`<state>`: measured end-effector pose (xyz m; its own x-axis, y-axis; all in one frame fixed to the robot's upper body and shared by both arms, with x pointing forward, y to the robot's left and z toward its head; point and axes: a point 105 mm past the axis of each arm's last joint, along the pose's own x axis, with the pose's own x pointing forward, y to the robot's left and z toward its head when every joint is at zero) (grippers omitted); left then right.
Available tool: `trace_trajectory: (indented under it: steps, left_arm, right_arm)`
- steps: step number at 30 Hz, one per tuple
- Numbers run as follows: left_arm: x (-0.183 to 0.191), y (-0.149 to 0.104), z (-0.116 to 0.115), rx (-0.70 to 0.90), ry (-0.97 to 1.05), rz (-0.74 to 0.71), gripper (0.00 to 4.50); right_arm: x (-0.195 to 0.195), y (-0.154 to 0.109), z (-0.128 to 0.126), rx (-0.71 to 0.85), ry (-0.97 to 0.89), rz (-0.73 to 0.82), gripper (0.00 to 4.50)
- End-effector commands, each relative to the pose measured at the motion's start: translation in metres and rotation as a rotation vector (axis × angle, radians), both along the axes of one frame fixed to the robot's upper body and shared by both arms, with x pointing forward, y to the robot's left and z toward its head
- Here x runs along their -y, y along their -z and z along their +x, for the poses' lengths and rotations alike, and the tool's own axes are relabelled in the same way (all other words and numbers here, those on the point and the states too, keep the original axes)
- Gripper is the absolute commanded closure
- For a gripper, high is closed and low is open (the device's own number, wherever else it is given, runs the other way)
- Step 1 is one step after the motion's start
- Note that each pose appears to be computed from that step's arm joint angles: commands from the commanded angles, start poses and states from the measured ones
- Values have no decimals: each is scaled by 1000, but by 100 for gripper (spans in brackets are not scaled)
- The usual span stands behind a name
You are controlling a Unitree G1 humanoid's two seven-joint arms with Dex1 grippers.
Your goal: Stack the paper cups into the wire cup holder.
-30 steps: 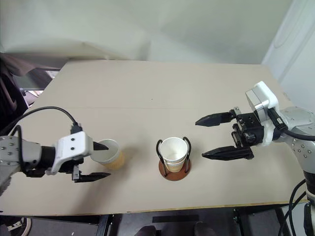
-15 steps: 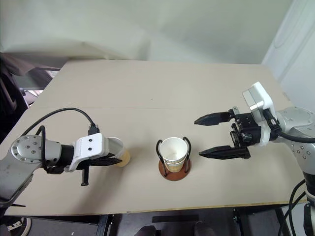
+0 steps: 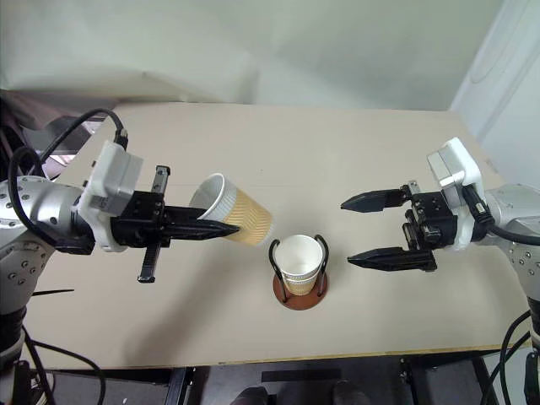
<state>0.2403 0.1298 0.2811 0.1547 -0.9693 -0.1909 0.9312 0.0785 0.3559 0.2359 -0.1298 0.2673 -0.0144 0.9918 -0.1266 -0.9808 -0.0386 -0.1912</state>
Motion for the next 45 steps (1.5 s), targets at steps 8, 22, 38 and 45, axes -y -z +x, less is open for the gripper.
trace_trajectory:
  steps: [8,22,38,45]
  left_arm:
    - [24,8,12,10,41,45,446]
    - [43,26,18,6,87,102,446]
    - [56,45,24,18,117,184,427]
    - [56,46,27,27,109,199,203]
  right_arm:
    - [1,-8,-7,62,22,-3,35]
    - [2,-6,-7,69,52,-5,35]
    - [4,-1,-9,69,80,-31,35]
    - [5,0,-9,69,85,-37,35]
